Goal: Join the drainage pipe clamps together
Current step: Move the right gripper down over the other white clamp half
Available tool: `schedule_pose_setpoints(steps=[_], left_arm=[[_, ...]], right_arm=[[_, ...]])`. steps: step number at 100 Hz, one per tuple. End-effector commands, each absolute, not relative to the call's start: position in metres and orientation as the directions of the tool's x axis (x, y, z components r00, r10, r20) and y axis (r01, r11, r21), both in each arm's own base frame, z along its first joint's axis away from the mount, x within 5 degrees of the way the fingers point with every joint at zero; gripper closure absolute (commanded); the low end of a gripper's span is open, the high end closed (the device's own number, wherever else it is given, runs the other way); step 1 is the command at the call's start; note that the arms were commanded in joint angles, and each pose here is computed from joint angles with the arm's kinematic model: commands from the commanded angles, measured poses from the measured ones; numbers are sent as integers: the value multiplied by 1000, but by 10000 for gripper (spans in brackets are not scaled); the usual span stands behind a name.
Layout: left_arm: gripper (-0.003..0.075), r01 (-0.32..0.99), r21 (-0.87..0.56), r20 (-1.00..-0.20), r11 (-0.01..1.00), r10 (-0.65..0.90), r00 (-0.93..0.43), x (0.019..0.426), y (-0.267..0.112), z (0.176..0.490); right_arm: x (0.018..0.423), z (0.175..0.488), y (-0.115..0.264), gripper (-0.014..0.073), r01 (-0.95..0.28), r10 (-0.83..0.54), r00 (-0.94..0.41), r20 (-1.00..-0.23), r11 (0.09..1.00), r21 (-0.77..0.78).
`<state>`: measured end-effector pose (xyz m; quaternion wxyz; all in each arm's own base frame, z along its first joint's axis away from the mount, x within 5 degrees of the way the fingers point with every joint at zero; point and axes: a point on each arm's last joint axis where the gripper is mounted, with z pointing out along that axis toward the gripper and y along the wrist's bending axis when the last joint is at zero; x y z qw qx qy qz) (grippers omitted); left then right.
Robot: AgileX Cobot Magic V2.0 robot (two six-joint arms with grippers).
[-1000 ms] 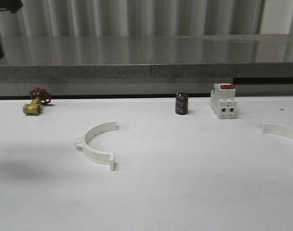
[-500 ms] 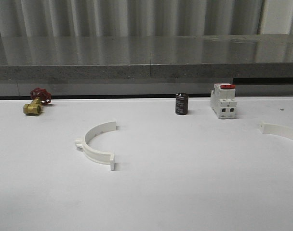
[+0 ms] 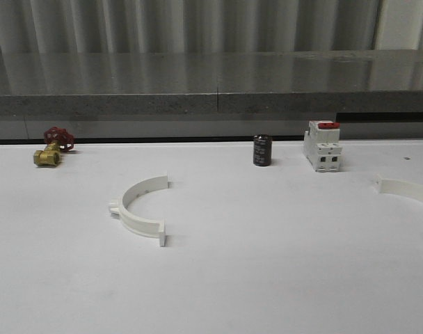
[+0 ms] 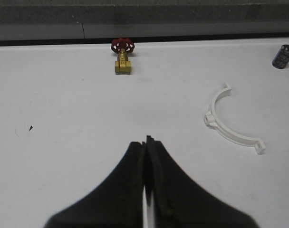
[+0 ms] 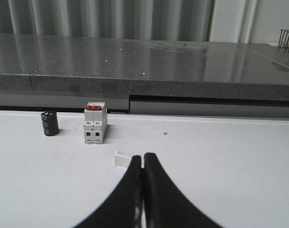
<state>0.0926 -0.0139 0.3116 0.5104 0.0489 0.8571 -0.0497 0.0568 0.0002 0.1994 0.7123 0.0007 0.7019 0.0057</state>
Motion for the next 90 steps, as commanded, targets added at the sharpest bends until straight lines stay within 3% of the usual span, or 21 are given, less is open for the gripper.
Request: schedule_pose_setpoints(steps=[1,23,35,63,90], left_arm=[[741,137,-43,-938,990,7,-347,87,-13,320],[741,137,-38,-964,990,0,-266,69,-11,310],[741,133,-22,-965,991,14,-264,68,-10,310],[741,133,-22,-963,991,14,-268,68,-10,310],[741,133,-22,-963,991,14,-268,68,-10,310]], right_arm=[[54,215,1,661,-20,0,148,-989,1000,-2],[51,230,1,661,-19,1,184,-983,1000,-2],[48,246,0,661,-7,0,135,-991,1000,-1],[56,288,-3,661,24,4,-120,-993,1000,1],[101,310,-4,641,45,9,-463,-886,999,-13]])
